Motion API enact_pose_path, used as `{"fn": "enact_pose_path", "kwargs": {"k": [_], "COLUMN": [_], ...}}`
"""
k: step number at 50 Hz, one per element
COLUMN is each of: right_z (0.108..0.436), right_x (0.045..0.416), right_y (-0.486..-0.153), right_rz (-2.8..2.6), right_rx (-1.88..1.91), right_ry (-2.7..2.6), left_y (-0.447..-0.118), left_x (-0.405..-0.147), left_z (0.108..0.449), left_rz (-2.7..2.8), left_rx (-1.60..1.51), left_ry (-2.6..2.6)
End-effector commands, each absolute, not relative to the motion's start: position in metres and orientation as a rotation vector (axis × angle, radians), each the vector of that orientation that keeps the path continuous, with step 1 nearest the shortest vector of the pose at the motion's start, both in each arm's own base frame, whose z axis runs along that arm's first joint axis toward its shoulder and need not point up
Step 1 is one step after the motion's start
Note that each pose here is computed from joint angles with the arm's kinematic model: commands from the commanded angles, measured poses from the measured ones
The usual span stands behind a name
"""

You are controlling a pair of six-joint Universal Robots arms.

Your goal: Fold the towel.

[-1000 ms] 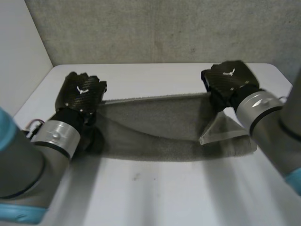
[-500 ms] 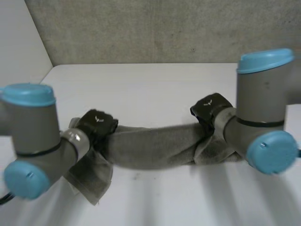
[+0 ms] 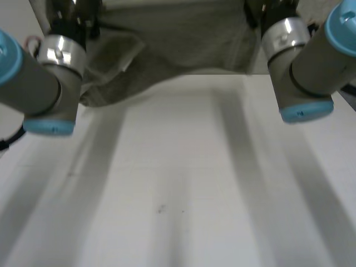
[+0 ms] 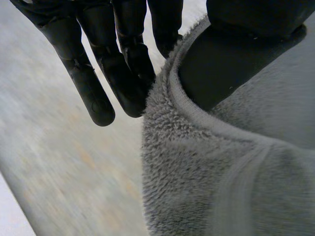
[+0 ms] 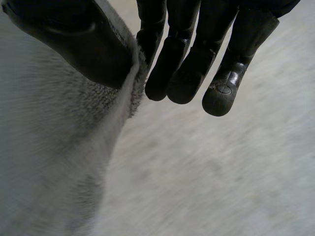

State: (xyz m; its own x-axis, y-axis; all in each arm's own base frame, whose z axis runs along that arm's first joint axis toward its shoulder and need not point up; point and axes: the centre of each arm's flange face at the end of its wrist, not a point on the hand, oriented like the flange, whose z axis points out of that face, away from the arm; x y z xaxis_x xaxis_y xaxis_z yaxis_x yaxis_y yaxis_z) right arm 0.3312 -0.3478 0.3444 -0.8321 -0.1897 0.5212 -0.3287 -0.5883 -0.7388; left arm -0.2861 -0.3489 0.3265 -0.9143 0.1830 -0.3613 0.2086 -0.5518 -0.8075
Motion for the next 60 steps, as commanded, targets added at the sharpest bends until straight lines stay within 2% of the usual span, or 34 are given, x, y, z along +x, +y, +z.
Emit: {"fn": "enact_pose_path", "kwargs": {"k": [1,3,4,6,9,11,14,29,45,60], "right_z": [0.275,0.242,0.242,0.210,0.195,0.172,0.160,0.154,0.167,0.167], "right_x": [0.321,0.308,0.308,0.297,0.292,0.284,0.273,0.254,0.241,0.235], "right_y": [-0.331,-0.320,-0.320,-0.306,-0.297,-0.284,-0.276,-0.265,-0.269,-0.279], "right_rz": [2.297,2.156,2.155,2.030,1.968,1.864,1.796,1.860,1.997,2.044], "right_rx": [1.091,1.160,1.161,1.209,1.234,1.266,1.264,1.045,0.832,0.774], "right_ry": [-1.735,-1.873,-1.873,-1.981,-2.032,-2.112,-2.169,-2.350,-2.463,-2.413], "left_y": [-0.321,-0.300,-0.300,-0.276,-0.266,-0.250,-0.245,-0.253,-0.263,-0.299], "left_x": [-0.276,-0.264,-0.264,-0.256,-0.253,-0.247,-0.242,-0.244,-0.242,-0.189], "left_z": [0.245,0.210,0.210,0.177,0.164,0.144,0.135,0.145,0.118,0.121], "left_rz": [-2.447,-2.299,-2.298,-2.128,-2.051,-1.926,-1.865,-1.937,-1.928,-1.799], "left_rx": [0.850,0.969,0.969,1.112,1.174,1.267,1.306,1.250,1.186,0.863], "left_ry": [1.790,1.910,1.911,1.996,2.019,2.034,2.025,1.985,2.071,2.075]}}
